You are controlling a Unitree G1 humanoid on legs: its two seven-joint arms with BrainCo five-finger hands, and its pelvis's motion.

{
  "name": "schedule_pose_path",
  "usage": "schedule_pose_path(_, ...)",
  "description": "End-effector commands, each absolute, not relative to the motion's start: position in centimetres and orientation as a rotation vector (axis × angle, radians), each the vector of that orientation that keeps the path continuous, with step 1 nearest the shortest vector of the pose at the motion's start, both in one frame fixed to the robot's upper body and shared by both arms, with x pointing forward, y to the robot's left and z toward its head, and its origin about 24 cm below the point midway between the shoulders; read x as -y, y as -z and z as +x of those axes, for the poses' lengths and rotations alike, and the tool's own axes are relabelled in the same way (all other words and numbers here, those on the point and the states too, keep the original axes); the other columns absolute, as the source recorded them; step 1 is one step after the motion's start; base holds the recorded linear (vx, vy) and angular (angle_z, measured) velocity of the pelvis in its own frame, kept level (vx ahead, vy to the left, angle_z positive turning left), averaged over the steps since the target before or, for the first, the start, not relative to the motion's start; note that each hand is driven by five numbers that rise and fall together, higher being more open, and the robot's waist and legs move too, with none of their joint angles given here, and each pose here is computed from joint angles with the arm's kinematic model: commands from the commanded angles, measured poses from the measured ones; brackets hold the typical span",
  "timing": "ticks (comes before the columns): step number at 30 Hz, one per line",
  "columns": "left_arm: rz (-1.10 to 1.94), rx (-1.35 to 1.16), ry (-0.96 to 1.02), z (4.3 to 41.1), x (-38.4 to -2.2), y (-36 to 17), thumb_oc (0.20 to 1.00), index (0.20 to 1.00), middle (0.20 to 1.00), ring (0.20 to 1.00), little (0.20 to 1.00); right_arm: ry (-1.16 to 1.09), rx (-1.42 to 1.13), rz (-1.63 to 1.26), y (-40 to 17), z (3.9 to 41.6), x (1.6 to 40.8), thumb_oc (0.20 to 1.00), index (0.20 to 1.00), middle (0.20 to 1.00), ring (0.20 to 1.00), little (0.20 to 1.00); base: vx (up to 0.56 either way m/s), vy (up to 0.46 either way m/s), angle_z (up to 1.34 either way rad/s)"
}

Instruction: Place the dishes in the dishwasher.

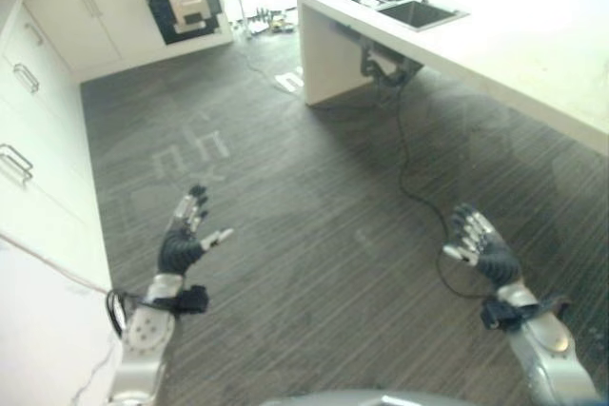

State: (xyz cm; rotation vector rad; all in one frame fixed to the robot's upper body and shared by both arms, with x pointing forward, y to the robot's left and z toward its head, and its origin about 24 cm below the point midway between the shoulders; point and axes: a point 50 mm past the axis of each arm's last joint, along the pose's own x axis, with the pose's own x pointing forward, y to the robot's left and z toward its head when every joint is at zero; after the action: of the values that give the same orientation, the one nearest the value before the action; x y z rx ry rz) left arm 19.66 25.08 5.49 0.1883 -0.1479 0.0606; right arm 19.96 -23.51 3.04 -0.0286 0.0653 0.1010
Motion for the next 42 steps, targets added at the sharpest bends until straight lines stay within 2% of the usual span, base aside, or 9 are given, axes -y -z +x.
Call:
schedule_pose_path(1,0.241,0.29,-0.039,21.1,-25.1,-8.2,1.0,1.0,1.0,1.0,1.0,-0.164,0.103,-0.037,-5.8,21.8,22.3,1.0,1.0,1.0,1.0,1.0,0.0,0.0,0.0)
schedule_pose_path(13,-0.038,0.277,0.032,20.9,-23.7,-7.2,1.0,1.0,1.0,1.0,1.0,-0.246,0.145,0.026,-6.4,21.8,21.1,1.0,1.0,1.0,1.0,1.0,0.0,-0.009,0.0)
schedule_pose_path(23,-0.143,0.288,-0.094,20.0,-24.4,-6.9,1.0,1.0,1.0,1.0,1.0,-0.237,0.177,0.009,-7.0,21.3,21.3,1.0,1.0,1.0,1.0,1.0,0.02,-0.108,0.08)
schedule_pose_path(27,-0.217,0.286,-0.07,20.5,-23.7,-6.3,1.0,1.0,1.0,1.0,1.0,-0.225,0.202,-0.032,-7.7,21.7,22.0,1.0,1.0,1.0,1.0,1.0,-0.05,-0.081,0.41)
schedule_pose_path(36,-0.251,0.237,-0.121,18.5,-23.5,-4.8,1.0,1.0,1.0,1.0,1.0,-0.314,0.174,-0.088,-7.5,20.5,22.7,1.0,1.0,1.0,1.0,1.0,0.45,0.244,-0.07)
schedule_pose_path(42,-0.17,0.268,-0.045,19.5,-23.9,-6.3,1.0,1.0,1.0,1.0,1.0,-0.291,0.219,-0.026,-8.4,20.6,22.0,1.0,1.0,1.0,1.0,1.0,0.34,0.263,-0.49)
